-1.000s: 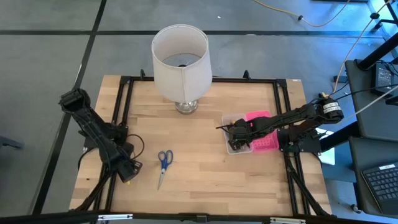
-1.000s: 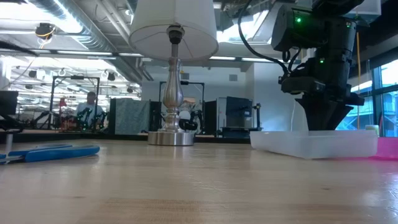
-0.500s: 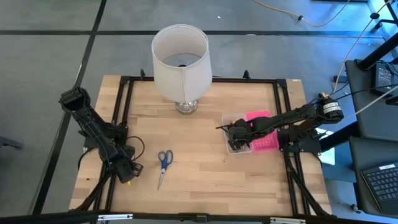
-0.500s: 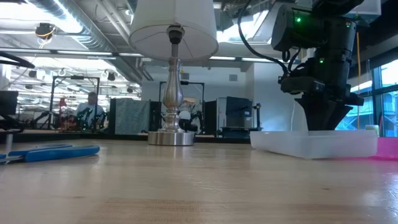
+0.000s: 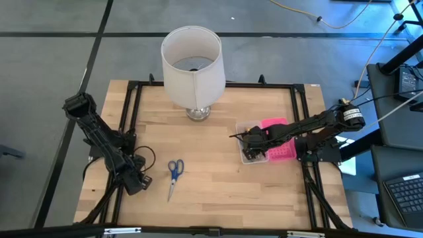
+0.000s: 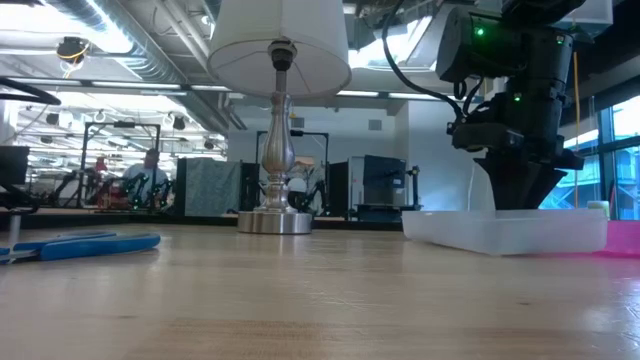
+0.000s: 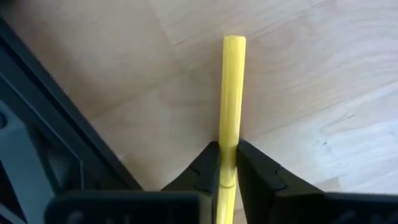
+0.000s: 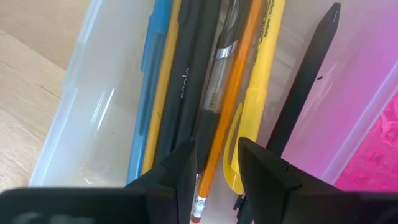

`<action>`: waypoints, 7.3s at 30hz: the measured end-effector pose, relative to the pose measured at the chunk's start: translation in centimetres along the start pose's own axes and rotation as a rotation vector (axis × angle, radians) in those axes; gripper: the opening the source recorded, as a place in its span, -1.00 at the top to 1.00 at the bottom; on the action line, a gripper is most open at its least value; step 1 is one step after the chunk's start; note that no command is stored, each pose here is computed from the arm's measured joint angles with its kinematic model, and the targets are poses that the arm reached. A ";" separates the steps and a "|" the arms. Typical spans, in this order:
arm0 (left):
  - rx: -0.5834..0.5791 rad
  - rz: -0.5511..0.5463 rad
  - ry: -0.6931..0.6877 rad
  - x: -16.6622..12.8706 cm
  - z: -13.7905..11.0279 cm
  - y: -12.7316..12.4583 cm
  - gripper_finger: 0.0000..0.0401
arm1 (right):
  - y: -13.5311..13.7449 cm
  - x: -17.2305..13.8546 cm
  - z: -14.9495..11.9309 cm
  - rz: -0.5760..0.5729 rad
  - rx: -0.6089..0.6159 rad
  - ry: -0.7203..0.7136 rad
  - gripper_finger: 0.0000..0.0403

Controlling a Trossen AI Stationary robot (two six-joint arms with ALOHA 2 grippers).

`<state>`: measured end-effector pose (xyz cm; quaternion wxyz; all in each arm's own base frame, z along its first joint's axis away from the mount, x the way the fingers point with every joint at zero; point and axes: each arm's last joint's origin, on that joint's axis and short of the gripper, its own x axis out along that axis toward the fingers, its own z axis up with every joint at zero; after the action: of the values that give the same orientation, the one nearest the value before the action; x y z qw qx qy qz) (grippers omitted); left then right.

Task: Pick & place school supplies into a supply box
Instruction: Put the yellow pen into the supply box

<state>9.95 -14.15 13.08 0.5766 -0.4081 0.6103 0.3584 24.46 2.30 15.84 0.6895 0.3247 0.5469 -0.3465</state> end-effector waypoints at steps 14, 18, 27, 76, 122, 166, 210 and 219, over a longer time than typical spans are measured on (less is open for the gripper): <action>0.129 -0.201 -0.149 -2.2 -0.2 -1.3 0.86 | 0.4 -0.7 0.4 0.011 0.006 -0.043 0.40; 0.186 -0.376 -0.289 -3.5 -0.1 -2.3 0.86 | 1.4 -1.3 0.9 0.080 -0.064 -0.087 0.40; 0.403 -0.652 -0.732 -6.2 1.1 -5.2 0.85 | 5.9 -3.5 1.8 0.441 -0.386 -0.359 0.40; 0.944 -1.083 -1.463 -11.6 11.5 -13.9 0.84 | 10.6 -8.5 -0.6 0.744 -0.771 -0.938 -0.08; 1.030 -1.075 -1.614 -12.5 11.4 -13.8 0.83 | 11.7 -8.5 -0.3 0.865 -0.727 -1.025 0.31; 1.026 -1.025 -1.617 -12.3 11.9 -13.8 0.83 | 12.1 -7.6 0.4 0.893 -0.705 -1.010 0.47; 0.941 -0.667 -0.849 -6.4 12.1 -11.5 0.27 | 3.2 -2.1 -0.3 0.136 -0.126 -0.163 0.62; 0.932 -0.669 -0.841 -6.3 12.1 -11.5 0.27 | 1.9 -1.5 -1.1 0.053 0.060 -0.076 0.62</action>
<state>25.42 -7.36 18.84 0.9569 -0.1116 0.2679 -0.0088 25.26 4.42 17.21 0.7085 0.3462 0.5011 -0.3565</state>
